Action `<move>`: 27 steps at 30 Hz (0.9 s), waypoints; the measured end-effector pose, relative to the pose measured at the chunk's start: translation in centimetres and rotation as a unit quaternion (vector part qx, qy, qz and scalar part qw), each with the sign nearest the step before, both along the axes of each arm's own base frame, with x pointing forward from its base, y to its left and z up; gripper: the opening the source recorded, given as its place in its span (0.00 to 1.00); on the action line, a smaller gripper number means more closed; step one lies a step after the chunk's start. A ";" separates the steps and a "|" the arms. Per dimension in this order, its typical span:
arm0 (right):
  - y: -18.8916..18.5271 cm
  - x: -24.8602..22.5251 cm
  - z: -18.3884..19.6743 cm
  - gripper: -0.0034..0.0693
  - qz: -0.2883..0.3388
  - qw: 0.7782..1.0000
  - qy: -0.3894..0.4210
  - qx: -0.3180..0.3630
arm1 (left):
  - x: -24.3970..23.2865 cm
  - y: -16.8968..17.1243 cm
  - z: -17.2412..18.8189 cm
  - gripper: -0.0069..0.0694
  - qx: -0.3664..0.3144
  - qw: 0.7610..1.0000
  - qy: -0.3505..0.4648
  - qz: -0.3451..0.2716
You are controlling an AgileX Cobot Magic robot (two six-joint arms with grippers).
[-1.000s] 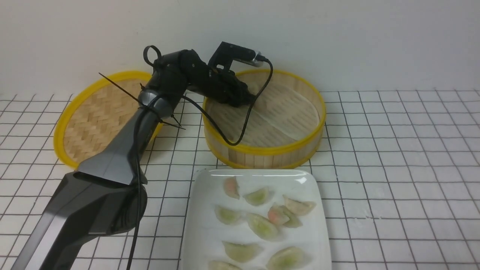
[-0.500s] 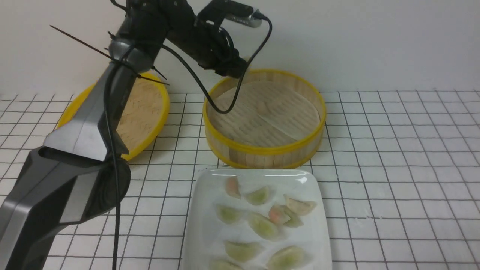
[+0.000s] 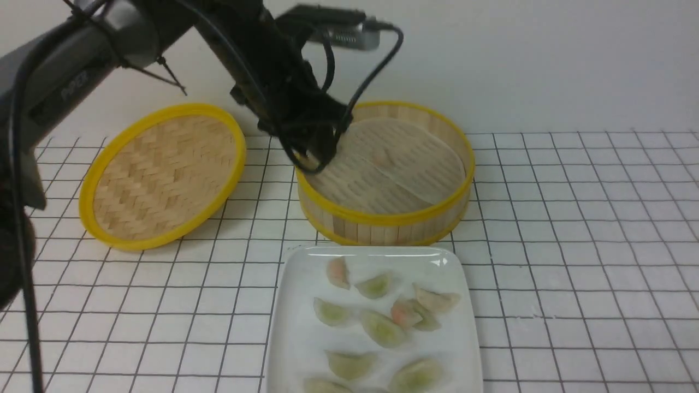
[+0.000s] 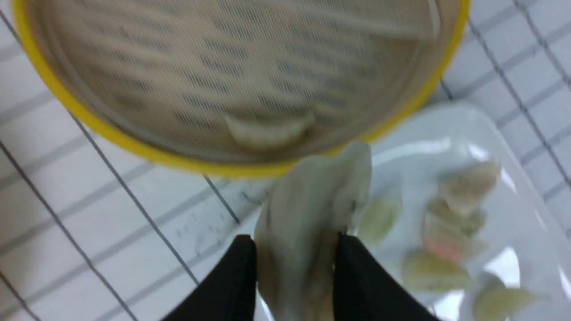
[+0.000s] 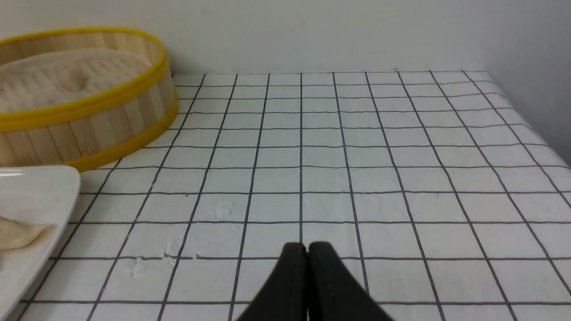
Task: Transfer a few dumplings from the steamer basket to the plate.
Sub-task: Use the left arm to put the dumpling into the plate
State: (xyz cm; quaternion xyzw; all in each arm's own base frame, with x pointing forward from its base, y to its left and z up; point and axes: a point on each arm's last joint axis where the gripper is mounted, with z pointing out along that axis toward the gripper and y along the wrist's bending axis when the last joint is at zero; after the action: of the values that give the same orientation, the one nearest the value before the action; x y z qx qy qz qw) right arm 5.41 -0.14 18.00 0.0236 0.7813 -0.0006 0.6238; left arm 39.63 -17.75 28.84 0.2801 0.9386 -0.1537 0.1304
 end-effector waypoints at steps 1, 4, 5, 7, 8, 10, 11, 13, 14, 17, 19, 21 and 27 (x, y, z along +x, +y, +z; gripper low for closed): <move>0.0 0.0 0.0 0.04 0.000 1.000 0.000 0.000 | -0.4 -0.1 -0.3 0.35 0.001 1.000 0.007 -0.005; 0.0 0.0 0.0 0.04 0.000 1.000 0.000 0.000 | -2.1 -0.9 -3.3 0.35 0.019 0.998 0.059 -0.029; 0.0 0.0 0.0 0.04 0.000 1.000 0.000 0.000 | -2.4 -1.2 -4.1 0.35 0.024 0.997 0.071 -0.033; 0.0 0.0 0.0 0.04 0.000 1.000 0.000 0.000 | -2.7 -2.1 -5.5 0.35 0.037 0.995 0.081 -0.044; 0.0 0.0 0.0 0.04 0.000 1.000 0.000 0.000 | -2.7 -2.3 -5.9 0.35 0.040 0.995 0.081 -0.047; 0.0 0.0 0.0 0.04 0.000 1.000 0.000 0.000 | -2.8 -2.9 -6.4 0.37 0.046 0.994 0.082 -0.055; 0.0 0.0 0.0 0.04 0.000 1.000 0.000 0.000 | -3.0 -3.2 -6.5 0.41 0.048 0.994 0.083 -0.058; 0.0 0.0 0.0 0.04 0.000 1.000 0.000 0.000 | -3.1 -3.6 -6.6 0.50 0.047 0.994 0.079 -0.062; 0.0 0.0 0.0 0.04 0.000 1.000 0.000 0.000 | -3.1 -3.7 -6.6 0.53 0.046 0.994 0.078 -0.063; 0.0 0.0 0.0 0.04 0.000 1.000 0.000 0.000 | -1.9 -4.1 -5.3 0.68 0.029 0.998 0.022 -0.051; 0.0 0.0 0.0 0.04 0.000 1.000 0.000 0.000 | -1.0 -4.1 -4.4 0.69 0.023 0.999 -0.015 -0.035; 0.0 0.0 0.0 0.04 0.000 1.000 0.000 0.000 | 0.0 -3.8 -3.7 0.67 0.019 0.999 -0.049 -0.015; 0.0 0.0 0.0 0.04 0.000 1.000 0.000 0.000 | 6.4 -1.2 -1.2 0.47 0.002 0.988 -0.150 0.048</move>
State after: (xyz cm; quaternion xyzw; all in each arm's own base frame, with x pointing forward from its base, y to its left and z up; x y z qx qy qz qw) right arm 5.41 -0.14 18.00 0.0236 0.7813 -0.0006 0.6238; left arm 46.01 -18.97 27.60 0.2545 0.9212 -0.1014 0.2761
